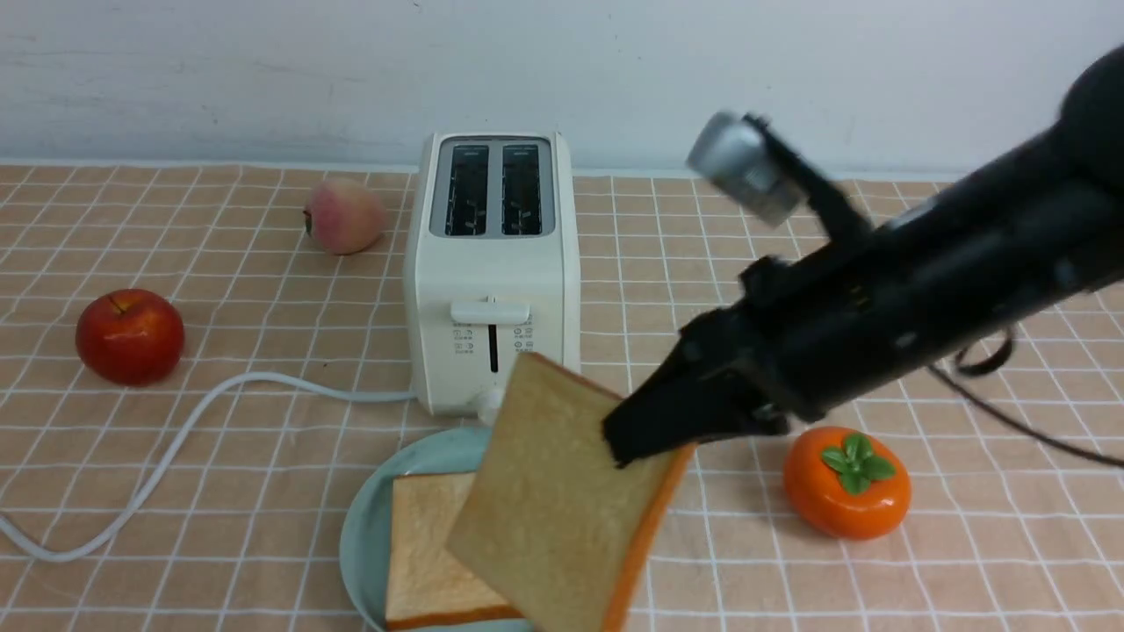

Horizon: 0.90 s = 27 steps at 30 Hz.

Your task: Take toasted bread from bread machine on light coffee tablecloth place on plate.

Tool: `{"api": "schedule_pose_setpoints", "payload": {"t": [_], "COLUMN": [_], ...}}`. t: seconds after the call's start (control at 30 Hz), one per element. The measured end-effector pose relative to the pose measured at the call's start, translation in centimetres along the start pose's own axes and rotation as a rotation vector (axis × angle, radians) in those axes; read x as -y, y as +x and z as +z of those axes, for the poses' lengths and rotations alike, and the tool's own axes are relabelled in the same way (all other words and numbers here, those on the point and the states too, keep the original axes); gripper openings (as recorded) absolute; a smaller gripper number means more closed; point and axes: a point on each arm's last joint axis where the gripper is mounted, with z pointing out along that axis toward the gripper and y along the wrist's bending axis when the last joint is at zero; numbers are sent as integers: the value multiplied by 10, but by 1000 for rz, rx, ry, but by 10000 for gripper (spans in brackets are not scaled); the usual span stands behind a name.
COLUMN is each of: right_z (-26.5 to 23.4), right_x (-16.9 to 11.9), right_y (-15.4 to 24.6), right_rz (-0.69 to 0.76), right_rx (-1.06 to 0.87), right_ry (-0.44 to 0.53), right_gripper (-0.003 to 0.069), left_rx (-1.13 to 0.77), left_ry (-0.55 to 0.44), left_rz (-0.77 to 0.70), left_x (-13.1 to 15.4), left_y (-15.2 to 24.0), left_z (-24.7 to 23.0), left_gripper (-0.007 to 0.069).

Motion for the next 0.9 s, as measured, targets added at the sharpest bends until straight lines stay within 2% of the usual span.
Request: {"api": "schedule_pose_setpoints", "payload": {"t": [0.1,0.17,0.3,0.43,0.47,0.53,0.63,0.73,0.83,0.9], "right_z": [24,48,67,87,90,89,72,43,1,-29], "right_x": [15,30,50,77,86,91,102,108,109,105], "right_y": [-3,-7,-7,-4,-3,-3,-8,-12,-18,-22], "right_rz": [23,99,178,240,256,258,249,228,222,208], "right_rx": [25,61,71,72,81,84,106,120,142,150], "right_ry": [-28,-71,-70,-6,25,43,72,89,113,143], "right_gripper": [99,99,108,181,238,286,381,418,412,377], "left_rx": [0,0,0,0,0,0,0,0,0,0], "left_ry": [0,0,0,0,0,0,0,0,0,0], "left_rz": [0,0,0,0,0,0,0,0,0,0], "left_x": [0,0,0,0,0,0,0,0,0,0], "left_y": [0,0,0,0,0,0,0,0,0,0], "left_z": [0,0,0,0,0,0,0,0,0,0], "left_gripper": [-14,-14,-14,-14,-14,-14,-14,-14,-14,-14]}}
